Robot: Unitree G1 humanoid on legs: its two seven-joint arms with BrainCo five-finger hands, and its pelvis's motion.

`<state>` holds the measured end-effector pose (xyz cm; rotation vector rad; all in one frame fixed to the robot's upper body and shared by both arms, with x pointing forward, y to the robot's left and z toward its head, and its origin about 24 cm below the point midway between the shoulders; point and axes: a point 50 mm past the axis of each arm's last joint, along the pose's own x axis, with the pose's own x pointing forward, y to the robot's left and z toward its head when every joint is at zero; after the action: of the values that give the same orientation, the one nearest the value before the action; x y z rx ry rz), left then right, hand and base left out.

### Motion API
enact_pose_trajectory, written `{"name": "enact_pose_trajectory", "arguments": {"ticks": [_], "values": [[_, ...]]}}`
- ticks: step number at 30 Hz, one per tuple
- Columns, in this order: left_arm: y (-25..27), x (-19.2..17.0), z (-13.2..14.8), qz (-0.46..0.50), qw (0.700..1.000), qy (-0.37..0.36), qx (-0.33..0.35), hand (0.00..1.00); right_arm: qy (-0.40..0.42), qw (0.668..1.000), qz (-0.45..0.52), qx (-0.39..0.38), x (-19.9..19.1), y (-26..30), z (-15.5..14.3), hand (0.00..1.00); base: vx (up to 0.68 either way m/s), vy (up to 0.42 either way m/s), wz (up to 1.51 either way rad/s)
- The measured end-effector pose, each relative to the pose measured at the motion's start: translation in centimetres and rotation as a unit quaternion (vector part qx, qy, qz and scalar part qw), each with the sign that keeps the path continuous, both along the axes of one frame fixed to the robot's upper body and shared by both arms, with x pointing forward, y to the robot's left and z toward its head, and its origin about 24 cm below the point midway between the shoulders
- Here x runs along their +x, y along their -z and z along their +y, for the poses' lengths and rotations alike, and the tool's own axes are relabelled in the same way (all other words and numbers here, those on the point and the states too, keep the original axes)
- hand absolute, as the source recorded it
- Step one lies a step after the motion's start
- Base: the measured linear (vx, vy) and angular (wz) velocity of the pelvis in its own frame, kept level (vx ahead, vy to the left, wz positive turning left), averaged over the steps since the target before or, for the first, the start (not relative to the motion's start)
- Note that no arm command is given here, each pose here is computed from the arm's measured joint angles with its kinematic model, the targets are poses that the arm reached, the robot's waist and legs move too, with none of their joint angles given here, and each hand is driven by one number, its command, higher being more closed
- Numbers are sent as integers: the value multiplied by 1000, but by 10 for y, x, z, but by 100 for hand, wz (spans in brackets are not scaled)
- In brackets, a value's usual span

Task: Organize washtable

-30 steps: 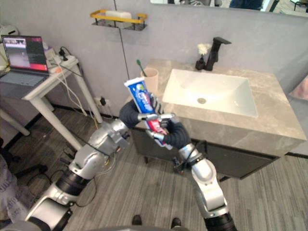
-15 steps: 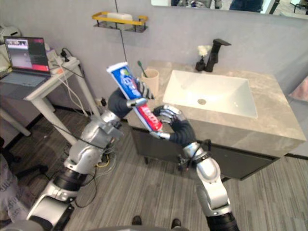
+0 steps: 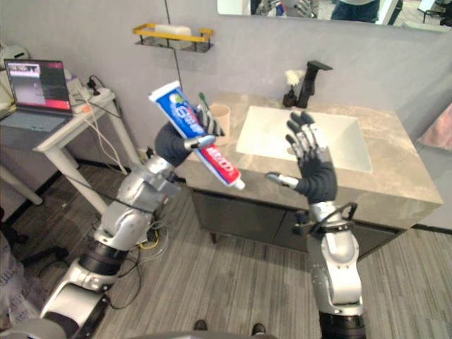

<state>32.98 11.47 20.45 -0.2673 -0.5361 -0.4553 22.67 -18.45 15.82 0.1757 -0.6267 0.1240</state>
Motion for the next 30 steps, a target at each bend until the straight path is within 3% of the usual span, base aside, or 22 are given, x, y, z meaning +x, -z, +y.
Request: {"name": "enact_pose_trajectory", "arguments": {"ticks": [6,14,22,26,30], "values": [[-53,33,9,-52,987,-149,36,100,-34,997,52,48,-10,24,8,0,4,10,-22],[-131,43,31,-146,930,-321,103,100,-63,990,107,74,-24,48,17,0,21,-4,-35],[-178,30,32,-216,890,-389,98,100,-81,980,153,99,-38,67,28,0,20,-7,-8],[-189,28,45,-229,856,-448,120,100,-85,976,169,112,-45,73,33,0,7,7,-2],[-191,29,50,-223,845,-467,131,100,-88,973,175,118,-50,76,35,0,8,6,3]]}}
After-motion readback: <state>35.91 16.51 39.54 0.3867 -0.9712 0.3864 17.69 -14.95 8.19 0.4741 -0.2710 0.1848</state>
